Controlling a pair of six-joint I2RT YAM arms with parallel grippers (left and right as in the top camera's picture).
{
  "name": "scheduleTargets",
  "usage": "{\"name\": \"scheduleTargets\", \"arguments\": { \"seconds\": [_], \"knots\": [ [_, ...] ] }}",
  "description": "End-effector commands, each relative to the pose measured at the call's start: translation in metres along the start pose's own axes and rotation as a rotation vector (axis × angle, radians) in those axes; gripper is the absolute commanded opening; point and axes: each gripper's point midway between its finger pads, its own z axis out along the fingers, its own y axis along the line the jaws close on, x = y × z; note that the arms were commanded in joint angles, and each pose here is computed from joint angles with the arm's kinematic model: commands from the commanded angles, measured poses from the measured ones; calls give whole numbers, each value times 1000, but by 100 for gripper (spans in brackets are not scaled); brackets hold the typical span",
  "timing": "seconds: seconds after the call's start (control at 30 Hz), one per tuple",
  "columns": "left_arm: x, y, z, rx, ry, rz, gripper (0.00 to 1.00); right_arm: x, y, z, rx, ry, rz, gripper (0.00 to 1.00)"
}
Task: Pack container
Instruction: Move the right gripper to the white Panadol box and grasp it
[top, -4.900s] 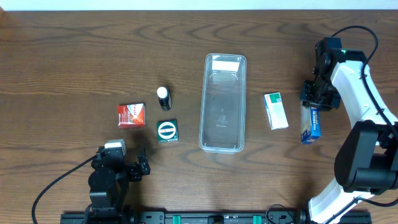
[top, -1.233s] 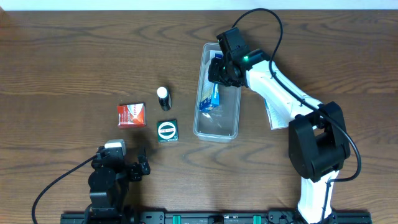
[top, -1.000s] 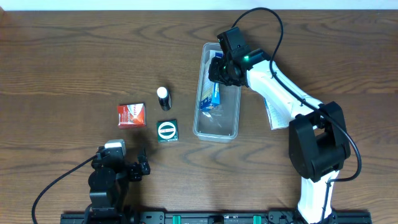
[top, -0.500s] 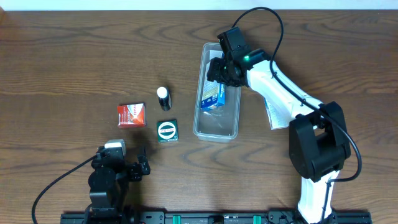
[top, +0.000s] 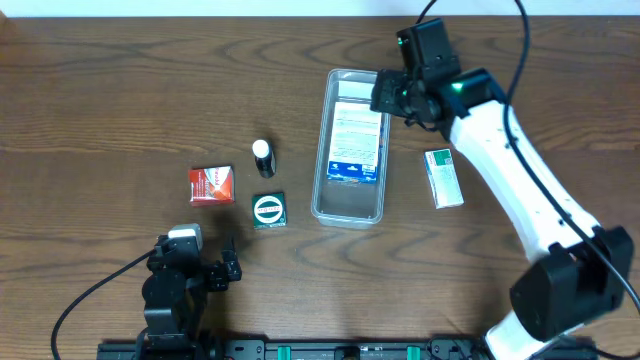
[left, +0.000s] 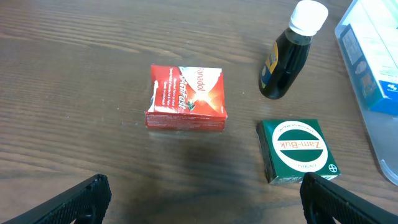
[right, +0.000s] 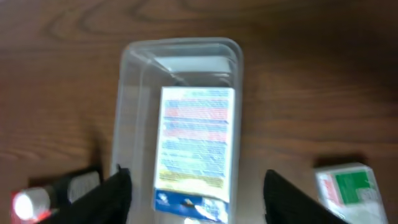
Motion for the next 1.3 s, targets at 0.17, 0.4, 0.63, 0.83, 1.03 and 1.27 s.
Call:
{"name": "scheduleTargets", "arguments": {
  "seconds": [0.17,0.4,0.63,0.83,1.03,1.27],
  "knots": [
    [3,1,2,-3,1,14,98,27,-77,25,216,173,46,78],
    [3,1,2,-2,1,14,98,53,-141,43,272,312,-61,91],
    [3,1,2,-2,1,14,98,108,-175,67,294,421,-90,90],
    [3,1,2,-3,1,14,98,133,-187,86,286,416,-126,84],
    [3,1,2,-3,1,14,98,135,-192,91,295,399,-105,65],
    [3,1,2,-3,1,14,98,135,-191,91,305,388,-44,45]
  ]
}}
